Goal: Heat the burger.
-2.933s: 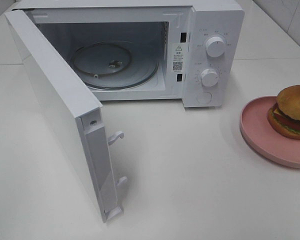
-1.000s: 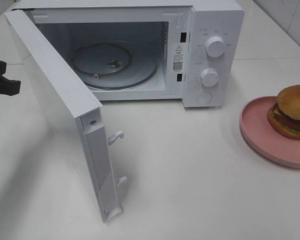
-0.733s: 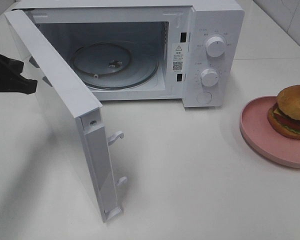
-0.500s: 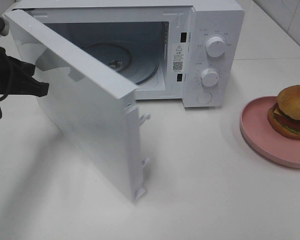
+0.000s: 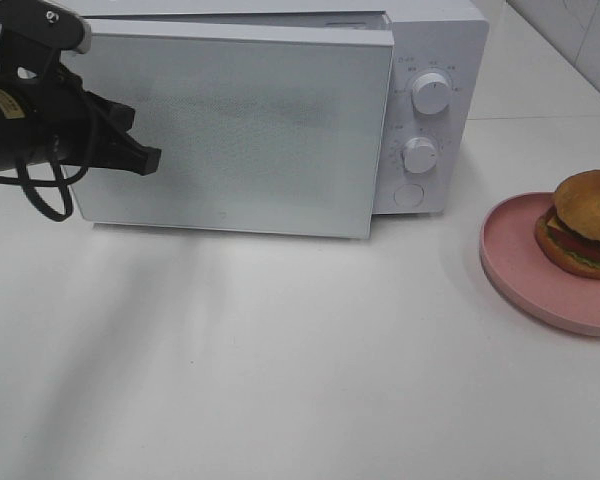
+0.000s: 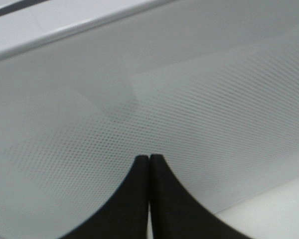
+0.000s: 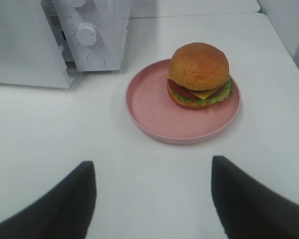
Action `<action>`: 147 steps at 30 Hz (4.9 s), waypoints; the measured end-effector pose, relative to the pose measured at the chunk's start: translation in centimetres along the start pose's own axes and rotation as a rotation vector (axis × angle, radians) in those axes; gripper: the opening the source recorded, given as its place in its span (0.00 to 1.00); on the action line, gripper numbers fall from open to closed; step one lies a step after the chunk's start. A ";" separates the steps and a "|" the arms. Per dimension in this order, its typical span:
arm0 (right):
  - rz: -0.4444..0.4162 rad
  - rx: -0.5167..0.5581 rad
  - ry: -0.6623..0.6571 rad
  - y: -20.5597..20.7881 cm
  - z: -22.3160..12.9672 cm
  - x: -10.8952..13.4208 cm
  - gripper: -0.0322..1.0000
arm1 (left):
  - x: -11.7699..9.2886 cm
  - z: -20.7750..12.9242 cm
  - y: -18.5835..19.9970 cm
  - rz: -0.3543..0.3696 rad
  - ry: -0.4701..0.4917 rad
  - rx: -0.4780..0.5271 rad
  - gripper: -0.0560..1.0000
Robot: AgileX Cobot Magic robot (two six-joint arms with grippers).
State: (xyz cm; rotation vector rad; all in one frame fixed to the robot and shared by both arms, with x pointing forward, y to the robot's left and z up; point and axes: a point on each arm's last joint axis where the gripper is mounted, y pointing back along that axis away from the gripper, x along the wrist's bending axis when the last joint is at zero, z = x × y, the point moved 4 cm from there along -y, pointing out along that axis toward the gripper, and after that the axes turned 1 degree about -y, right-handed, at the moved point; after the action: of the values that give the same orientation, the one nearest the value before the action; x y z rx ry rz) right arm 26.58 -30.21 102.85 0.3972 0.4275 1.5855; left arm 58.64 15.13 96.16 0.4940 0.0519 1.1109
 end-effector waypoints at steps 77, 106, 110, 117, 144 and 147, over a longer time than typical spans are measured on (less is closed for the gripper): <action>0.000 -0.001 0.000 0.0 0.0 0.0 0.64 | 1.8 6.9 3.8 -0.157 0.131 0.669 0.06; 0.000 -0.001 0.000 0.0 0.0 0.0 0.64 | 5.3 1.0 24.7 0.103 0.306 0.629 0.06; 0.000 -0.001 0.000 0.0 0.0 0.0 0.64 | 3.9 -1.2 27.2 0.112 0.302 0.589 0.06; 0.000 -0.001 0.000 0.0 0.0 0.0 0.64 | 2.0 -4.0 31.1 0.142 0.289 0.457 0.06; 0.000 -0.001 0.000 0.0 0.0 0.0 0.64 | -0.2 -7.6 34.3 0.201 0.200 0.128 0.05; 0.000 -0.001 0.000 0.0 0.0 0.0 0.64 | -0.2 -7.5 34.3 0.202 0.199 0.125 0.05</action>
State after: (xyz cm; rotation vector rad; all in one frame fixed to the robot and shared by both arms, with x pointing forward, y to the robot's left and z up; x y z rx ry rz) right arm 26.58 -30.21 102.87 0.3964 0.4267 1.5857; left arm 27.45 29.52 103.34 0.5066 0.2508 1.3584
